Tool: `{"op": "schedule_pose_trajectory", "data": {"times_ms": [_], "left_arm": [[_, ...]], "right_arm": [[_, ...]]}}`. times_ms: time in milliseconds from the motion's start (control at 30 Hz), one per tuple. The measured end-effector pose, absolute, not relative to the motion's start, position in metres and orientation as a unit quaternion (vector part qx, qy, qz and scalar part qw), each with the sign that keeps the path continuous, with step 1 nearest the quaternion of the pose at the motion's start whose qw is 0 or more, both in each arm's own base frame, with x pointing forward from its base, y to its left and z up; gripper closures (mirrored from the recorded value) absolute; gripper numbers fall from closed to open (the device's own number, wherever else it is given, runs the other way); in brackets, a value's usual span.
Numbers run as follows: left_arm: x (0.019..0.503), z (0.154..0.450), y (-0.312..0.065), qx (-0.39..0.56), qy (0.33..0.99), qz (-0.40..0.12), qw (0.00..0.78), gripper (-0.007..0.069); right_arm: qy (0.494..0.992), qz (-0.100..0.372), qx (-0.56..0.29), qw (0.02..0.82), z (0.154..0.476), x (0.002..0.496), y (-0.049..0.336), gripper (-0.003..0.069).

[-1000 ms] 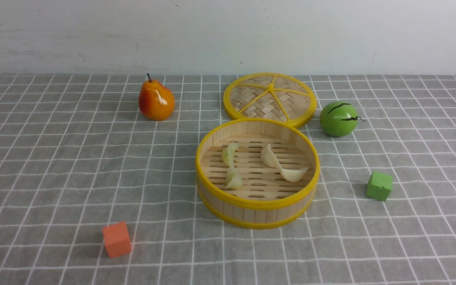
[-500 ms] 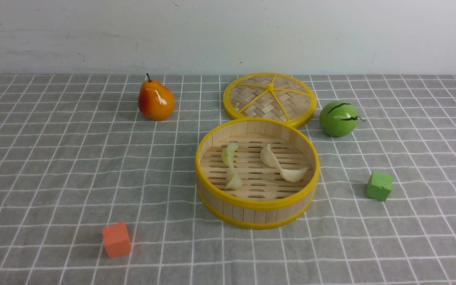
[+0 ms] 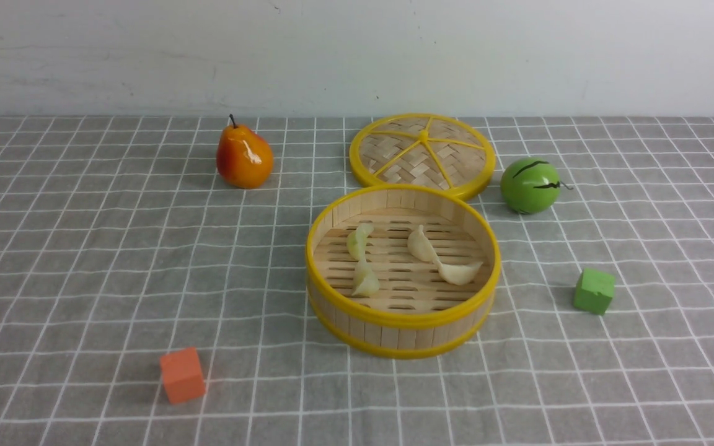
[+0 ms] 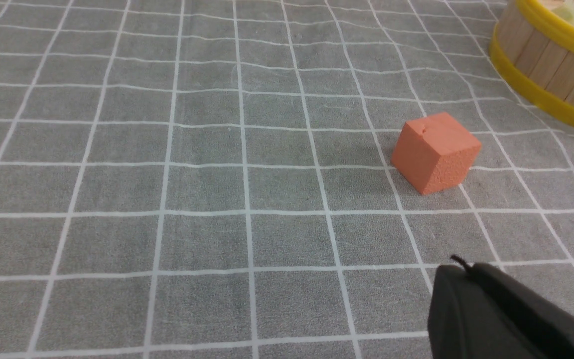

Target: Put the dumplings into the steamer on the table with the grey tablecloth.

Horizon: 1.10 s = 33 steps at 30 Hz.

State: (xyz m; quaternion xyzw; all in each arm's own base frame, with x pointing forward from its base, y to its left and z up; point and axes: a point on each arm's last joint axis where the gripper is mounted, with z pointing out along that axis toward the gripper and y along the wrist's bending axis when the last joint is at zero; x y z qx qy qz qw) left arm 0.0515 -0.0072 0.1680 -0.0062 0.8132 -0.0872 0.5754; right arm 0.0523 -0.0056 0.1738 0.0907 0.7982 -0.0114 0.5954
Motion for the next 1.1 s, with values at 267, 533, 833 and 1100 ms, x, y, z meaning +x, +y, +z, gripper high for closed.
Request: {"op": "schedule_pose_trajectory", "data": {"times_ms": [267, 533, 833, 1100], "left_arm": [[0.0516, 0.1680, -0.0070, -0.018, 0.813, -0.091, 0.575, 0.0639], [0.0518, 0.1686, -0.0068, -0.023, 0.811, -0.092, 0.578, 0.0639], [0.0518, 0.1687, -0.0069, -0.025, 0.810, -0.093, 0.578, 0.0639], [0.0518, 0.1687, -0.0069, -0.025, 0.810, -0.094, 0.578, 0.0639]], "right_arm": [[0.798, -0.011, 0.091, 0.595, 0.1738, 0.0523, -0.0056, 0.0565], [0.798, -0.011, 0.091, 0.595, 0.1738, 0.0523, -0.0056, 0.0563], [0.798, -0.011, 0.091, 0.595, 0.1738, 0.0523, -0.0056, 0.0562], [0.798, -0.011, 0.091, 0.595, 0.1738, 0.0523, -0.0056, 0.0553]]}}
